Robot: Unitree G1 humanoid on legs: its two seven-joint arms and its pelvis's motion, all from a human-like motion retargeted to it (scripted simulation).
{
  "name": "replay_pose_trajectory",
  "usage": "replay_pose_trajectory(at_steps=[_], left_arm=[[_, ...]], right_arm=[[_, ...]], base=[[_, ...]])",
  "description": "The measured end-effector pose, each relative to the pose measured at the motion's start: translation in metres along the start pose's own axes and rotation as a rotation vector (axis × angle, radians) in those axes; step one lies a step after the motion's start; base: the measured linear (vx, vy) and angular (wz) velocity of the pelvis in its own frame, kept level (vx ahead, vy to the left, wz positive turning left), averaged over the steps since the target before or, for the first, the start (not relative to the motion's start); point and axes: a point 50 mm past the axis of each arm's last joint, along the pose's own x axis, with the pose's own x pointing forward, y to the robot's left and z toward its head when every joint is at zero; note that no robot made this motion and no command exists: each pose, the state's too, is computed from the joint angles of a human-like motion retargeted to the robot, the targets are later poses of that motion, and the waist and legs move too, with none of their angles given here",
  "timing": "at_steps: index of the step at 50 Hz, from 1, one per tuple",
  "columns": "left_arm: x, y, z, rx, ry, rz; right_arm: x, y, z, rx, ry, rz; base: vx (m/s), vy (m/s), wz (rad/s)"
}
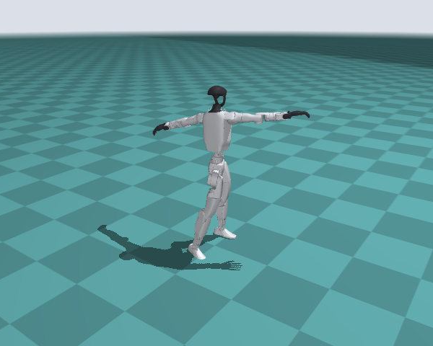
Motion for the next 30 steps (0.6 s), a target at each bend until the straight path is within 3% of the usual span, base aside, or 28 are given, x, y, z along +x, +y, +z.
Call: replay_pose_trajectory(at_steps=[8,16,30], left_arm=[[0.0,0.005,-0.041,-0.043,0.093,-0.018],[-0.002,-0.008,-0.054,-0.08,0.124,-0.066],[-0.003,-0.046,-0.011,-0.008,-0.024,-0.166]], right_arm=[[0.002,-0.037,0.092,-0.044,-0.204,-0.084],[-0.01,-0.035,0.151,-0.029,-0.324,-0.074],[-0.017,-0.032,0.174,-0.054,-0.377,-0.076]], base=[[0.03,0.05,0.91],[0.02,0.03,0.26],[0.0,0.04,-0.53]])
